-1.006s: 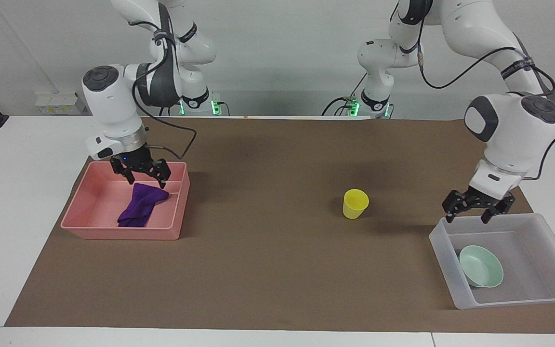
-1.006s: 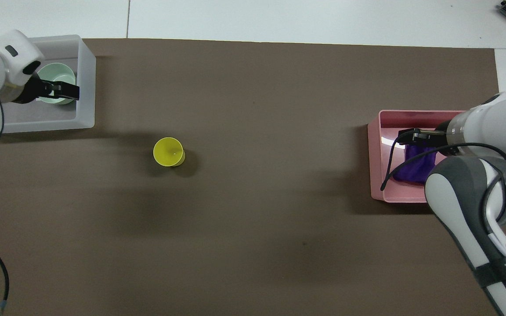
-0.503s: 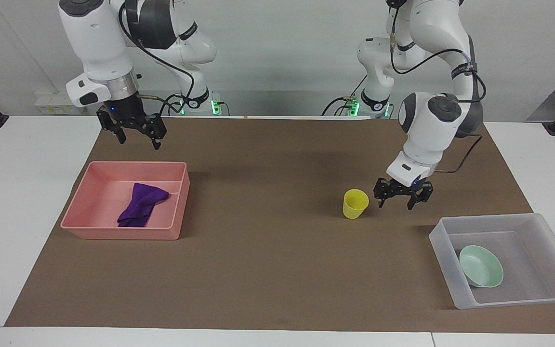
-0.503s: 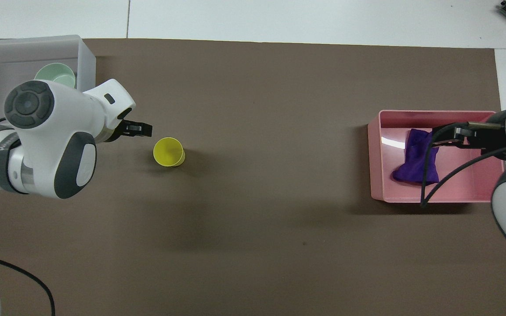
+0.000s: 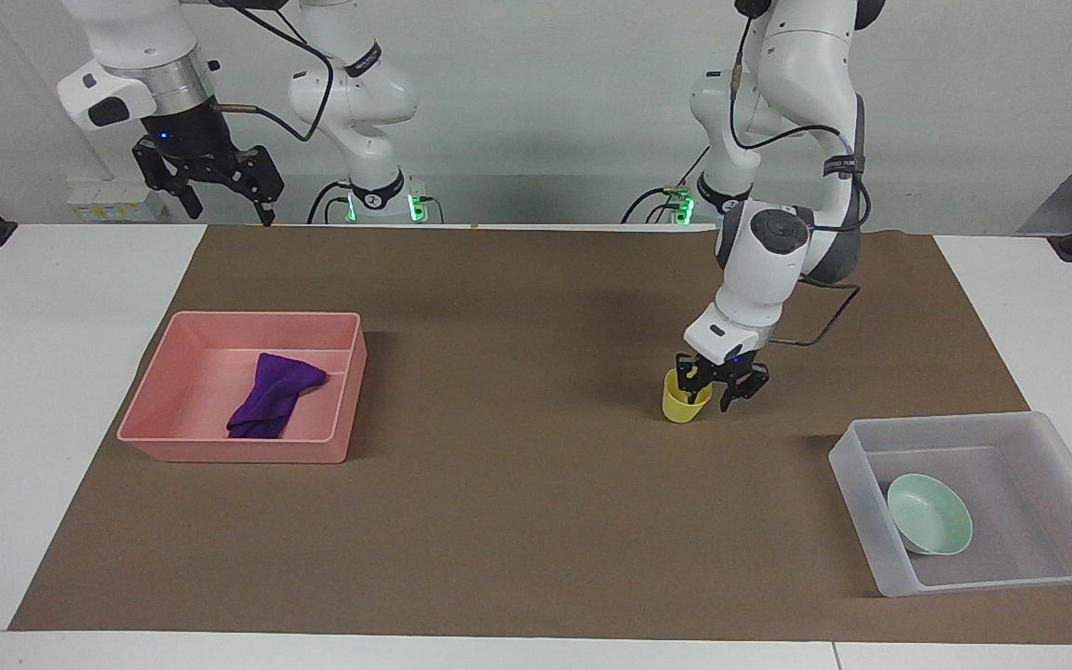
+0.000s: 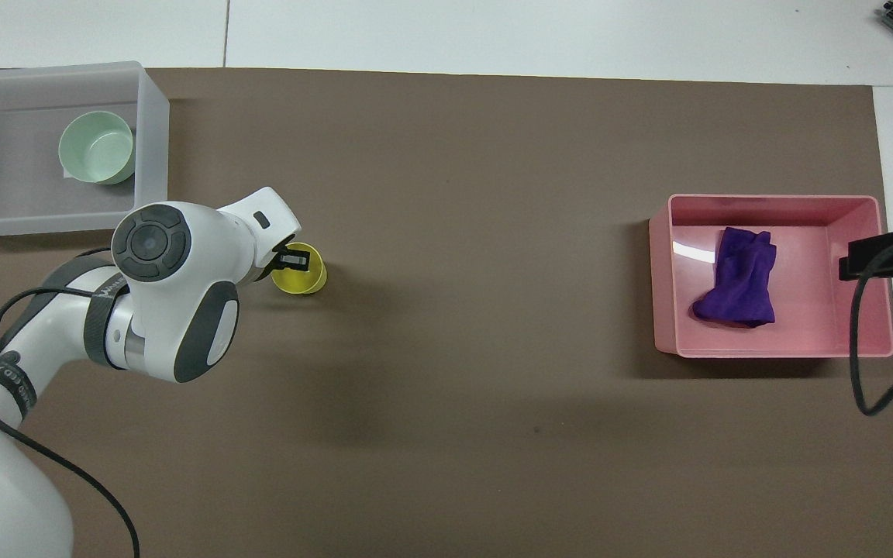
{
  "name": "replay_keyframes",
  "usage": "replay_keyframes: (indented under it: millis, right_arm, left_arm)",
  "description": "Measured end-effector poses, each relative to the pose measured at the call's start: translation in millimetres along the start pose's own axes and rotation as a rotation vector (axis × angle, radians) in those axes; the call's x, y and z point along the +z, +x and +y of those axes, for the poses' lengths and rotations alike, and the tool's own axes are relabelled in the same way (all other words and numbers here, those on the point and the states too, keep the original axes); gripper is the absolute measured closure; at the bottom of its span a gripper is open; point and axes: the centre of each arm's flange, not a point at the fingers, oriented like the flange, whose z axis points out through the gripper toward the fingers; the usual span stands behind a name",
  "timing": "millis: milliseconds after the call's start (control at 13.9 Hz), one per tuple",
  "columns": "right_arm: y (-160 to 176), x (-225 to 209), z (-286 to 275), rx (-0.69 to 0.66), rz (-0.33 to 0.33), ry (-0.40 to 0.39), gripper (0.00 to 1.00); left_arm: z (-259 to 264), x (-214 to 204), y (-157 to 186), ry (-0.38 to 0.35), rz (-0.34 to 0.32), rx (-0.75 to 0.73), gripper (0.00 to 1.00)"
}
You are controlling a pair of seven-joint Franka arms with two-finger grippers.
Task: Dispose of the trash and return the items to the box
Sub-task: 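Reach the left gripper to the yellow cup while the right gripper withdraws, then grasp the yellow cup with the left gripper and carry it to the clear box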
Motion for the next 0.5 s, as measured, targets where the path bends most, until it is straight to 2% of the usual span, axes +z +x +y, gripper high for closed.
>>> replay_keyframes:
  millis: [72,216,503]
  right_arm:
    - [0.0,1.1,0.0,-0.004,-0.002,0.001,0.00]
    - [0.2,4.2,1.6,-0.017,-0.009,0.002,0.00]
    - [0.6,12.9,10.3,-0.028,-0.027,0.005,0.00]
  left_arm:
    - [-1.1,-0.9,0.6,0.000,0.003,-0.002,0.74]
    - [-4.8,-8.7,3.6,0.001,0.018,-0.008,0.96]
    - [-45.6,-53.8,14.2,0.010,0.069,-0.079,0.96]
